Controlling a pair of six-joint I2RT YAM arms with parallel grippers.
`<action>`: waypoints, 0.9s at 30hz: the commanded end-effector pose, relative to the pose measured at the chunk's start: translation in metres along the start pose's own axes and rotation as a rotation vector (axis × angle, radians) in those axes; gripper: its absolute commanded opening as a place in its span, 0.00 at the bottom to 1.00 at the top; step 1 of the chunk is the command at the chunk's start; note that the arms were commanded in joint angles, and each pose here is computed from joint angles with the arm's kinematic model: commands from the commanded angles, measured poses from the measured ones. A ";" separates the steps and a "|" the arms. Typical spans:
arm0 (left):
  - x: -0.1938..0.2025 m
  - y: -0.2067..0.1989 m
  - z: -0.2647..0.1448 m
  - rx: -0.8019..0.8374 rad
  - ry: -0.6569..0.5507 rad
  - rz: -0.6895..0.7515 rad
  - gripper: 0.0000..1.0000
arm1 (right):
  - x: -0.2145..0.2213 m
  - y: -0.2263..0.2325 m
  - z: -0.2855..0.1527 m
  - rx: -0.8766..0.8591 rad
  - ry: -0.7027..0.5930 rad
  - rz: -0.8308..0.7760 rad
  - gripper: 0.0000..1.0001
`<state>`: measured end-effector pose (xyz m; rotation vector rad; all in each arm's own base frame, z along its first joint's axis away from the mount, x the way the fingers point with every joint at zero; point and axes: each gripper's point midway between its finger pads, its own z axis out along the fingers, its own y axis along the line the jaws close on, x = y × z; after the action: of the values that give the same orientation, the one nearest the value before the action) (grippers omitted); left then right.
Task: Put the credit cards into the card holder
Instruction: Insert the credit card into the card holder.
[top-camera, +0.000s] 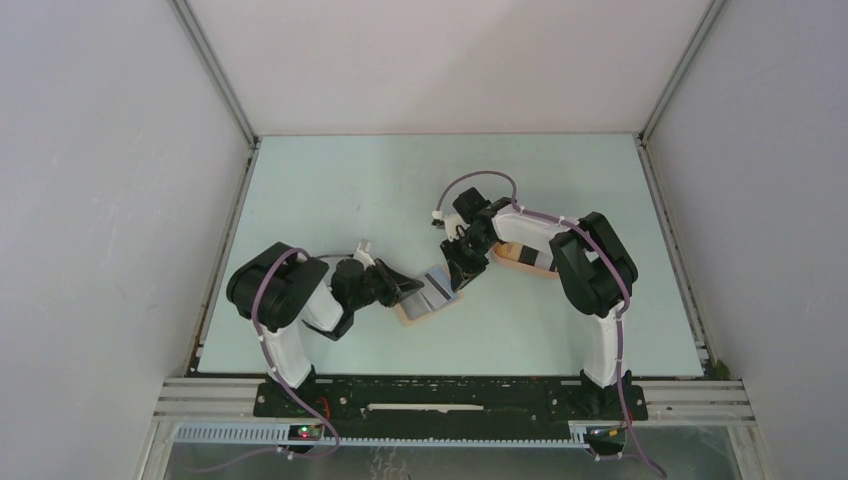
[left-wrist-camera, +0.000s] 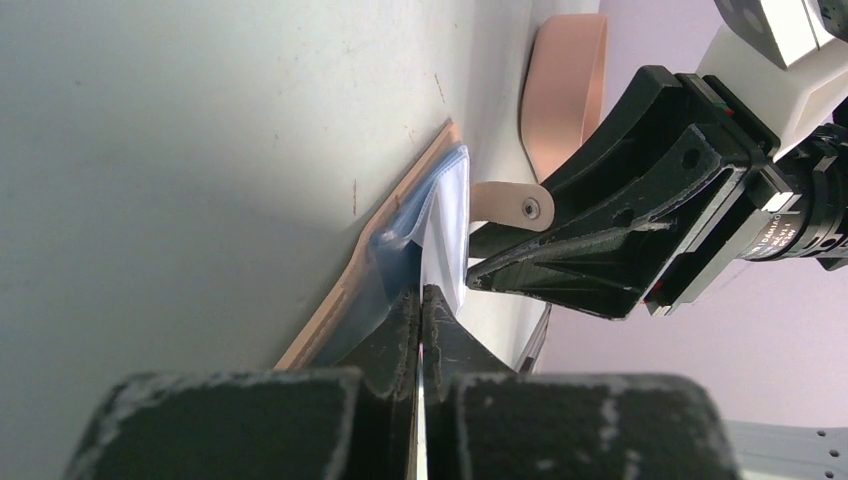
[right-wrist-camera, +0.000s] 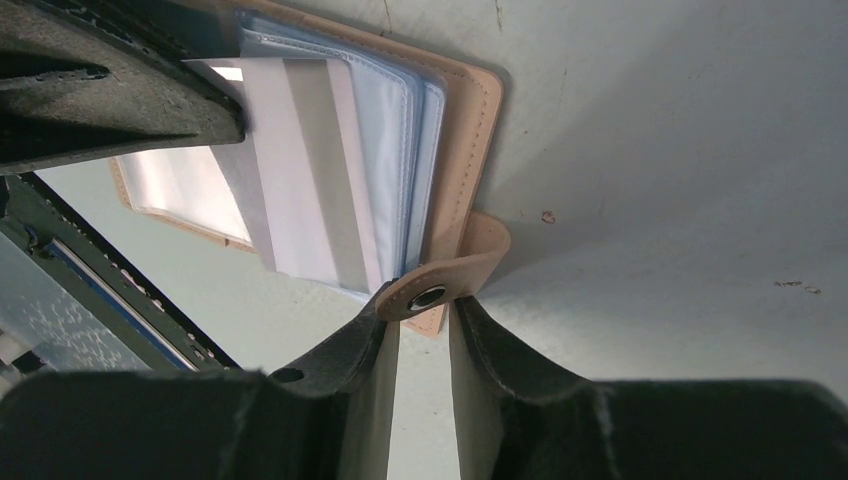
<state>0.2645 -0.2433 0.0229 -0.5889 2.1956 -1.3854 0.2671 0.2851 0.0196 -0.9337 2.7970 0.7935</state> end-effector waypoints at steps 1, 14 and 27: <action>-0.003 -0.007 0.009 0.025 0.020 0.033 0.00 | -0.007 0.018 -0.002 -0.053 -0.012 -0.035 0.33; -0.002 -0.006 0.010 0.024 0.041 0.067 0.32 | -0.015 0.015 -0.019 -0.043 -0.057 -0.057 0.37; -0.007 0.005 0.001 -0.017 0.027 0.109 0.40 | -0.025 0.042 -0.054 -0.042 -0.176 -0.267 0.40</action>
<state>0.2695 -0.2475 0.0258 -0.4848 2.2085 -1.3992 0.2741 0.2884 0.0655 -1.0321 2.6083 0.8133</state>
